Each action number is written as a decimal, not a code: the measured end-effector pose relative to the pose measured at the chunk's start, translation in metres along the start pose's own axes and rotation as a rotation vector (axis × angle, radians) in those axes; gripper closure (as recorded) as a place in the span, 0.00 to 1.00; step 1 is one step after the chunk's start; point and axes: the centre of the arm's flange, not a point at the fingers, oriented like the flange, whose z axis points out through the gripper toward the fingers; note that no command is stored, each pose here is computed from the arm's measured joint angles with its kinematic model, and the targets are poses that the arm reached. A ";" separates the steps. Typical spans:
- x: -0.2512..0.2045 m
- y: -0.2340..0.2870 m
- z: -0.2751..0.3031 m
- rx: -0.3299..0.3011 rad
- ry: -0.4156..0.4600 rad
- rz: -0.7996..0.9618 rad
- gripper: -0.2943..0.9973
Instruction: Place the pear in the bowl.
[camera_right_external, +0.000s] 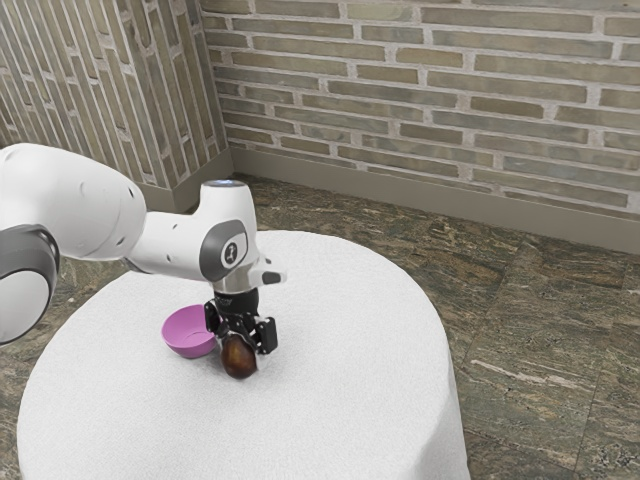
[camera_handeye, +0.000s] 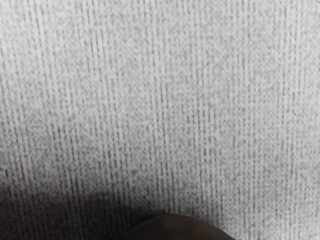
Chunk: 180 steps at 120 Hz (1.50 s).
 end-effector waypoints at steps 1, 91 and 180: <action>0.000 0.000 0.000 0.000 0.000 0.001 0.26; -0.006 0.001 0.002 -0.014 -0.041 0.029 0.38; -0.003 -0.059 -0.094 -0.006 0.045 -0.052 0.48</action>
